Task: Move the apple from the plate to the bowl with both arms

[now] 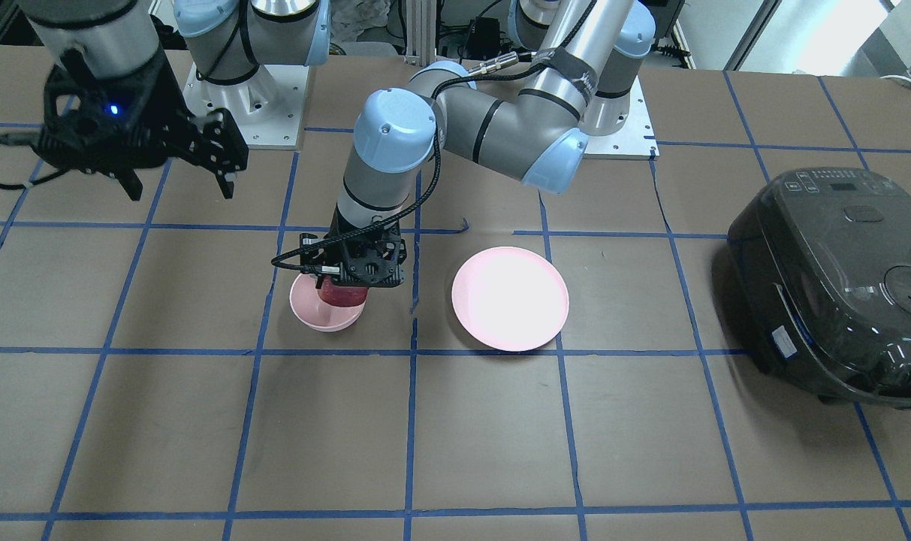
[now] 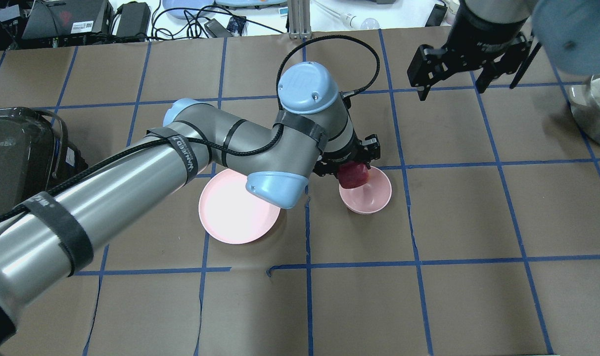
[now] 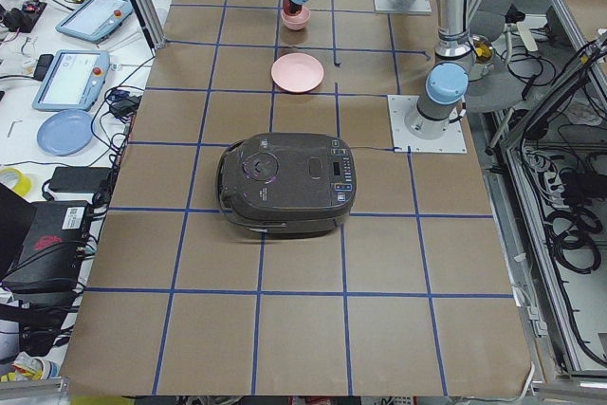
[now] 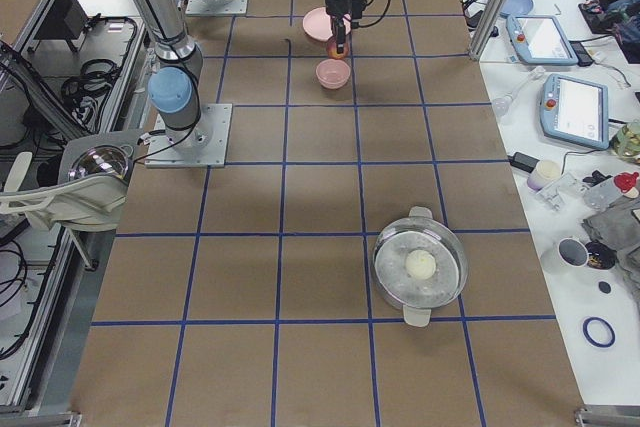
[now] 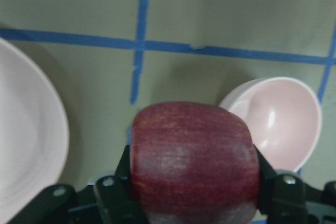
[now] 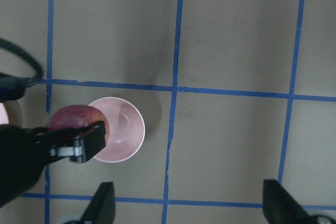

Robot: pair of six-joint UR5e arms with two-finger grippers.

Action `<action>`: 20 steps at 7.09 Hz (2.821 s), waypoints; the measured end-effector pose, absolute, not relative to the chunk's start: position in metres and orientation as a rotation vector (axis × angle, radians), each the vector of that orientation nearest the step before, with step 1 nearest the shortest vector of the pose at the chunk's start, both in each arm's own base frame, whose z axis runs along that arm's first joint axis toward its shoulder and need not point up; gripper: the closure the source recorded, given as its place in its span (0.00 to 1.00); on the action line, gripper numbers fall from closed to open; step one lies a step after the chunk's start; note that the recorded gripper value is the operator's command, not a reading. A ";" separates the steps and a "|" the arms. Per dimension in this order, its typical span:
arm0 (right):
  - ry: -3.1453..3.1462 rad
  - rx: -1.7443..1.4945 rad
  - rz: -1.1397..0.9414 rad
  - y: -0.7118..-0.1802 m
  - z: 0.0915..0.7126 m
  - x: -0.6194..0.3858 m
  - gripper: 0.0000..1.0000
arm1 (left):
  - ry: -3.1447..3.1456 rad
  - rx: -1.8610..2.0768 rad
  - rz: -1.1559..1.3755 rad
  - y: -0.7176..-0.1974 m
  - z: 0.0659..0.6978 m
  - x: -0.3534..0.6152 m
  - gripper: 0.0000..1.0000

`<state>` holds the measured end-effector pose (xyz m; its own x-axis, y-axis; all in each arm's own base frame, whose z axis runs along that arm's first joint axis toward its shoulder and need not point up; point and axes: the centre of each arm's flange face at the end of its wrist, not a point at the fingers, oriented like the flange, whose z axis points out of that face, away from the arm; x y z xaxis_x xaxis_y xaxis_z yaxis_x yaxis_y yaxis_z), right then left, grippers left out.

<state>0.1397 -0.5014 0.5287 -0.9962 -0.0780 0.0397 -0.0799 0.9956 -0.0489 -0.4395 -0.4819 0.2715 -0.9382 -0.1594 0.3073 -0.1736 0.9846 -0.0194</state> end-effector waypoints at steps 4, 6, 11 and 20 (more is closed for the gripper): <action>-3.096 0.107 0.107 -0.508 0.549 0.140 0.00 | -2.821 0.296 0.019 -0.480 0.216 -0.465 0.00; -3.102 -0.024 0.170 -0.513 0.534 0.141 0.00 | -2.825 0.285 0.016 -0.480 0.216 -0.463 0.00; -3.109 -0.098 0.234 -0.513 0.518 0.142 0.00 | -2.904 0.118 -0.029 -0.534 0.310 -0.310 0.00; -3.110 -0.091 0.224 -0.512 0.518 0.142 0.00 | -3.099 0.093 0.011 -0.496 0.517 -0.143 0.00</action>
<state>0.1425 -0.5116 0.5177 -0.9981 0.0598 0.0175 0.0567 0.9880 -0.1438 -0.1435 -0.4959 0.5168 -0.9974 -0.0596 0.0417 -0.0599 0.9982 -0.0060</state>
